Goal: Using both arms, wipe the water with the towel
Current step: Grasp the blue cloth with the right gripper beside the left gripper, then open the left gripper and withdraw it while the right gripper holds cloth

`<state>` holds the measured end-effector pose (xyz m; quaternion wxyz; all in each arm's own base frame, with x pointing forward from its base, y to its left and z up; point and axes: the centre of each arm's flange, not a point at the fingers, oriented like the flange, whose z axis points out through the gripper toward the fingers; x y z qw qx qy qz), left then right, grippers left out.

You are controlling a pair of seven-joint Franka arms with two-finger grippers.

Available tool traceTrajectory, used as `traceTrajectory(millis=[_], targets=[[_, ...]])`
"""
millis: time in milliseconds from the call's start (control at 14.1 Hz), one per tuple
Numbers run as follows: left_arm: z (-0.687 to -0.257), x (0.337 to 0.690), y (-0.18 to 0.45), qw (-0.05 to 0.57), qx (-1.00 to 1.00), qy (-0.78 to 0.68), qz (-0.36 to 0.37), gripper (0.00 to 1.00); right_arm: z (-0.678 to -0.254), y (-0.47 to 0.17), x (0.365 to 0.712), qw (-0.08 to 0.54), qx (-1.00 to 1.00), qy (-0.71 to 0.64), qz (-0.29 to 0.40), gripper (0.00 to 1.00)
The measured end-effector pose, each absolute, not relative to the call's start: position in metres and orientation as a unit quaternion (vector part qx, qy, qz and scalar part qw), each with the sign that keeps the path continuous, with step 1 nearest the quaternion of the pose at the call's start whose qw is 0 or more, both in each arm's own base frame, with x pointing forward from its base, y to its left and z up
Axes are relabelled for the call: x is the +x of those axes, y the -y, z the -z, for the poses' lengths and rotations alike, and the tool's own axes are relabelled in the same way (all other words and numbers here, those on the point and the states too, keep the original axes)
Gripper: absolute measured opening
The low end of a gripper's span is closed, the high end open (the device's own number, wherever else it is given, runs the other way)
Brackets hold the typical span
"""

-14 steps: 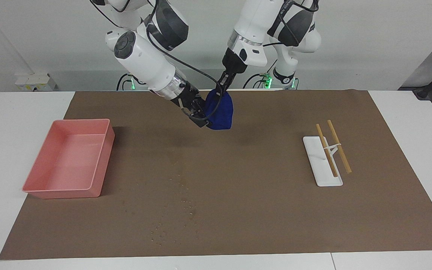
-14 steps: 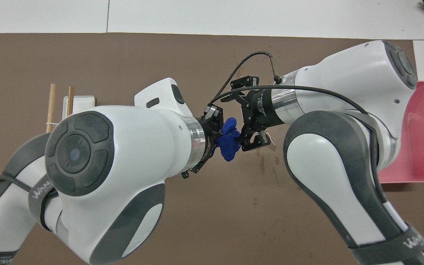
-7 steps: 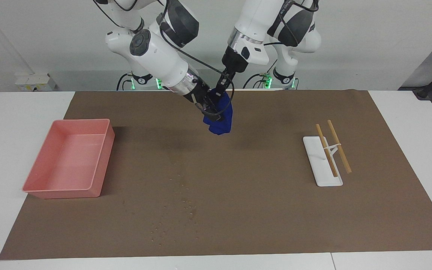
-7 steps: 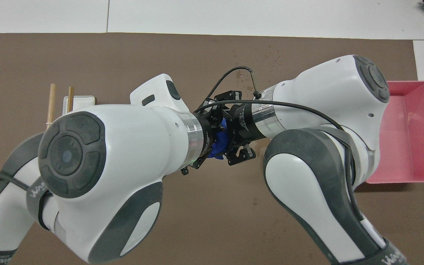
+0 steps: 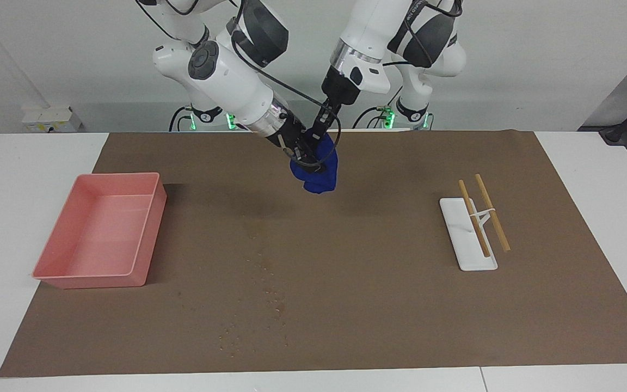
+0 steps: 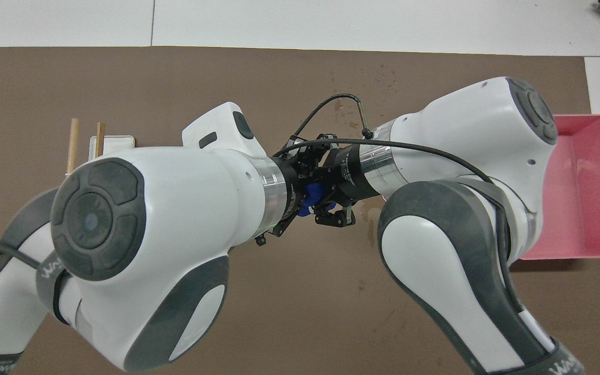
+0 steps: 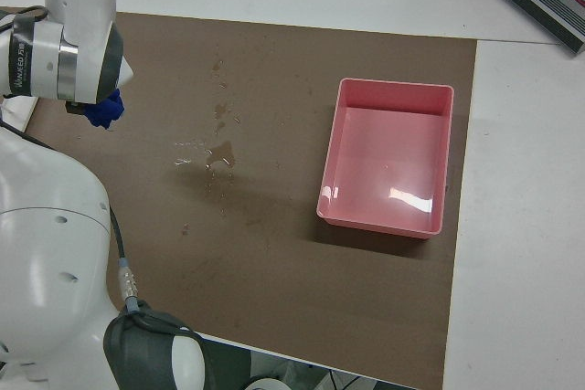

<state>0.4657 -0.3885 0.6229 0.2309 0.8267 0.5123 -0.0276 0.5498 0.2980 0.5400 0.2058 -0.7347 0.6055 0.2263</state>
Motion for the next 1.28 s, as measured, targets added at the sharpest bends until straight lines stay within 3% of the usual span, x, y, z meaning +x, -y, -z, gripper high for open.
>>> traceTrajectory(millis=[71,427,640,996,1280], targets=[[-0.623,0.466,0.389,0.231,0.827,-0.512,0.028,0.11,-0.540,-0.297,0.550,0.206,-0.734,-0.606,-0.226,0.27],[-0.624,0.466,0.389,0.231,0.828,-0.510,0.024,0.14,-0.543,-0.293,0.553,0.210,-0.732,-0.608,-0.223,0.22],[-0.623,0.464,0.389,0.218,0.836,-0.503,0.009,0.44,-0.549,-0.278,0.564,0.224,-0.726,-0.618,-0.202,0.22],[-0.625,0.469,0.345,0.128,0.892,-0.432,-0.020,0.99,-0.544,-0.251,0.597,0.260,-0.743,-0.608,-0.098,0.22],[-0.627,0.503,0.242,0.069,0.917,-0.394,-0.010,1.00,-0.499,-0.214,0.644,0.272,-0.764,-0.585,-0.013,0.22]])
